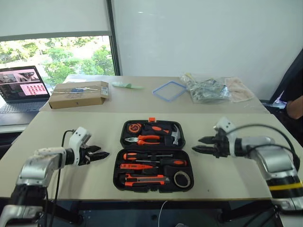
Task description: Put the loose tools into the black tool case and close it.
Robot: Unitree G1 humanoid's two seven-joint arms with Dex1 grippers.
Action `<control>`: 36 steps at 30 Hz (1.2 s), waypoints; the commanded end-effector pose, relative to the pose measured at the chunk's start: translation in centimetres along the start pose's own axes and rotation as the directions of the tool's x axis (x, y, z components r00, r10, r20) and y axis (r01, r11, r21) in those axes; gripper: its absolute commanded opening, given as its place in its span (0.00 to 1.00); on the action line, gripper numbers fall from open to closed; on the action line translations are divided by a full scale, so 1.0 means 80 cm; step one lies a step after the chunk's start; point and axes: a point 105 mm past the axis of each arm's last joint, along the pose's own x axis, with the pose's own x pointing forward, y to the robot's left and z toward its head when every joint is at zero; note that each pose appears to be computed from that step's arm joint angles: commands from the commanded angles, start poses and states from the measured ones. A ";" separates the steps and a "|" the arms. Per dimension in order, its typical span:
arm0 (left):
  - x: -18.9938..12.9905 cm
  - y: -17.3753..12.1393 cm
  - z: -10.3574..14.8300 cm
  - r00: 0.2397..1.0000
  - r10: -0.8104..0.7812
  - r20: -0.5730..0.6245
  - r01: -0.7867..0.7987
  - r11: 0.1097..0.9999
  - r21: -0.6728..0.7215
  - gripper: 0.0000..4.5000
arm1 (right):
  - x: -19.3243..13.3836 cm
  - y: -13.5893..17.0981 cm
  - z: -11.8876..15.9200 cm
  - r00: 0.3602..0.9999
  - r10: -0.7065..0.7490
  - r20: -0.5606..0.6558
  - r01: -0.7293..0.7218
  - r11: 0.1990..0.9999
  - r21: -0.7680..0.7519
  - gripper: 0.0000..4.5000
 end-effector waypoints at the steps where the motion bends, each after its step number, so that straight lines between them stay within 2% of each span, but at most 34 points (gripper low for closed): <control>1: 0.009 -0.010 0.045 0.999 -0.022 0.037 0.026 0.994 -0.104 0.84 | 0.013 -0.001 0.021 0.998 -0.019 -0.053 0.028 0.985 0.170 0.99; 5: 0.030 -0.014 0.063 1.000 0.007 0.018 -0.005 0.992 -0.129 0.84 | 0.033 -0.012 0.032 0.994 -0.060 -0.091 0.081 0.967 0.243 0.99; 14: 0.053 -0.020 0.053 0.997 0.032 -0.066 -0.039 0.995 -0.095 0.84 | 0.058 -0.022 0.021 0.976 -0.105 -0.192 0.147 0.964 0.221 0.99; 18: 0.052 -0.020 0.053 0.997 0.034 -0.070 -0.040 0.995 -0.093 0.84 | 0.061 -0.028 0.016 0.969 -0.124 -0.214 0.172 0.960 0.221 0.76; 19: 0.052 -0.020 0.053 0.997 0.034 -0.070 -0.041 0.994 -0.097 0.78 | 0.061 -0.030 0.015 0.967 -0.130 -0.219 0.178 0.959 0.220 0.67; 20: 0.052 -0.020 0.052 0.997 0.036 -0.072 -0.043 0.994 -0.098 0.72 | 0.062 -0.031 0.014 0.966 -0.133 -0.223 0.182 0.959 0.217 0.63; 21: 0.052 -0.019 0.052 0.996 0.040 -0.075 -0.047 0.994 -0.095 0.67 | 0.063 -0.033 0.013 0.964 -0.138 -0.226 0.189 0.957 0.222 0.52; 22: 0.052 -0.019 0.051 0.996 0.044 -0.078 -0.051 0.994 -0.093 0.61 | 0.063 -0.034 0.012 0.964 -0.141 -0.228 0.193 0.955 0.225 0.45; 28: 0.053 -0.017 0.055 0.997 0.055 -0.048 -0.060 0.991 -0.117 0.13 | 0.066 -0.035 0.013 0.965 -0.134 -0.224 0.187 0.953 0.238 0.01; 30: 0.052 -0.019 0.059 0.999 0.047 -0.015 -0.048 0.991 -0.128 0.02 | 0.069 -0.031 0.024 0.979 -0.120 -0.167 0.159 0.957 0.244 0.00; 31: 0.052 -0.019 0.061 0.999 0.046 0.005 -0.045 0.990 -0.132 0.02 | 0.070 -0.029 0.031 0.986 -0.109 -0.130 0.138 0.959 0.246 0.00; 33: 0.050 -0.018 0.069 0.996 0.046 0.078 -0.033 0.987 -0.160 0.02 | 0.068 -0.017 0.060 0.998 -0.055 0.023 0.050 0.982 0.180 0.00; 36: 0.038 -0.021 0.103 0.943 0.019 0.333 0.012 0.996 -0.092 0.02 | 0.054 -0.013 0.087 0.979 -0.046 0.197 0.058 0.997 -0.059 0.00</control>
